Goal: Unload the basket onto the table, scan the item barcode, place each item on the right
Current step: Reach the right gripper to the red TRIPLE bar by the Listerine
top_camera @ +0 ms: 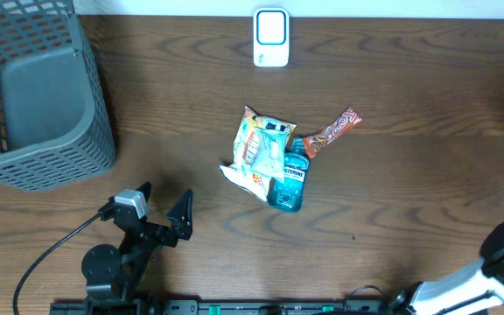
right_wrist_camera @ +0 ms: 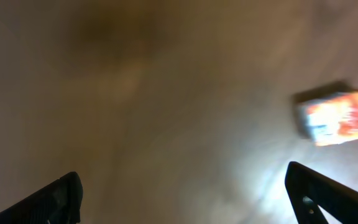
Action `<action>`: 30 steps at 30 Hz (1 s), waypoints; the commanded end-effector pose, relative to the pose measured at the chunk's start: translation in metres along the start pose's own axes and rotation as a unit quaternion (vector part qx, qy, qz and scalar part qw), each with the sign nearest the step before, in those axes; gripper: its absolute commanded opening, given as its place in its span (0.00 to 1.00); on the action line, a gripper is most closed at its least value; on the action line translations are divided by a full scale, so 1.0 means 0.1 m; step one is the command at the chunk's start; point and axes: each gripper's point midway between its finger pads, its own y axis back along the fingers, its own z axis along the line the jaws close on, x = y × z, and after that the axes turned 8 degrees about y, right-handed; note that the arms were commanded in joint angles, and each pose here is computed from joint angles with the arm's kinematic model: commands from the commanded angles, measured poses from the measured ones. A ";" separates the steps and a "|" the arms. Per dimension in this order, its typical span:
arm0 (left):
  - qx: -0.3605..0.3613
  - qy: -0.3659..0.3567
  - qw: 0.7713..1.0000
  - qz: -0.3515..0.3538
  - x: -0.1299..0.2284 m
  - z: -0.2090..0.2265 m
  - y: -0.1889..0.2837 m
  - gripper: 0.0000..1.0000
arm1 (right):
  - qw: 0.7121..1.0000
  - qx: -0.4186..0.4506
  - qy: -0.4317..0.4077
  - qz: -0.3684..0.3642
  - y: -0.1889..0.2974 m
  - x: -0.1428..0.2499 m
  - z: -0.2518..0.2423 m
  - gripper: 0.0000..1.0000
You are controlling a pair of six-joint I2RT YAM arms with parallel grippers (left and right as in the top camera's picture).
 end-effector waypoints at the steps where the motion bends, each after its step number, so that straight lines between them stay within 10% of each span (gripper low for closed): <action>1: 0.002 -0.010 1.000 -0.007 -0.05 -0.03 0.02 0.98 | 0.992 -0.110 0.056 -0.037 0.66 0.11 0.58 0.99; 14: 0.002 -0.010 1.000 -0.007 -0.05 -0.03 0.02 0.98 | 0.921 -0.260 0.287 0.037 1.35 1.67 1.97 0.99; 30: 0.002 -0.010 1.000 -0.007 -0.05 -0.03 0.02 0.98 | 0.913 -0.073 0.381 0.123 0.31 3.39 2.44 0.70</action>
